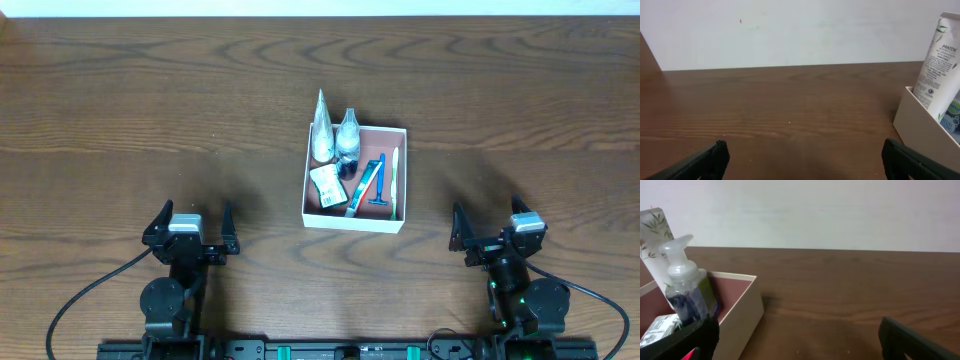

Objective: Pack container

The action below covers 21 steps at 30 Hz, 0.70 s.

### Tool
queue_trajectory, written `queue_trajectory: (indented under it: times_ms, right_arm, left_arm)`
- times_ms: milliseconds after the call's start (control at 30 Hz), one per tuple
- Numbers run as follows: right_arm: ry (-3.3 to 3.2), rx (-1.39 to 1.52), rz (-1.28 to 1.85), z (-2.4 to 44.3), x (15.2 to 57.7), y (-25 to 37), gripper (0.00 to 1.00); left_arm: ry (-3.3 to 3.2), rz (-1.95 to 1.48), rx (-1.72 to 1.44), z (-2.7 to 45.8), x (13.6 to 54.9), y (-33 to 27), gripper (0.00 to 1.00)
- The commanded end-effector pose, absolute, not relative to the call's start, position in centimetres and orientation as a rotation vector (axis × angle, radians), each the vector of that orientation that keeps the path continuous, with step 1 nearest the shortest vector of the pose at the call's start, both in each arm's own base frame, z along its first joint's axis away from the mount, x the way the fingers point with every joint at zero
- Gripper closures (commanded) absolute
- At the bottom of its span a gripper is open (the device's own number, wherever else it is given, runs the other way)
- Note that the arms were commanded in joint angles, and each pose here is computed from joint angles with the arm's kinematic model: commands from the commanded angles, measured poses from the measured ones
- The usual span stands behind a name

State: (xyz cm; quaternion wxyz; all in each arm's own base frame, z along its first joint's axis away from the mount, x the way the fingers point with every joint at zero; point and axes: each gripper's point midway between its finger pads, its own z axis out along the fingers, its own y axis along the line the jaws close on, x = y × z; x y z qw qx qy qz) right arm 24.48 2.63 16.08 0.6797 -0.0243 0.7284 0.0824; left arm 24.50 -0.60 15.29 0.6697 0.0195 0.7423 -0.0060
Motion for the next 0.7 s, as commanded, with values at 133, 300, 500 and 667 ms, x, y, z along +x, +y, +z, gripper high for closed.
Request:
queue_trajectory:
  times_ms: [133,300,500,667]
  right_arm:
    - [1.63,-0.081,0.187,16.07,24.39,3.0,0.01]
    - [1.63,-0.081,0.186,16.06,24.39,3.0,0.01]
    - [1.631,-0.081,0.186,16.05,24.4,3.0,0.01]
    - [1.631,-0.081,0.186,16.05,24.4,3.0,0.01]
  left_arm:
    - [1.72,-0.002,0.062,13.79,24.41,-0.59,0.02]
    - [1.72,-0.002,0.062,13.78,24.41,-0.59,0.02]
    - [1.72,-0.002,0.062,13.79,24.41,-0.59,0.02]
    - [1.72,-0.002,0.062,13.78,24.41,-0.59,0.02]
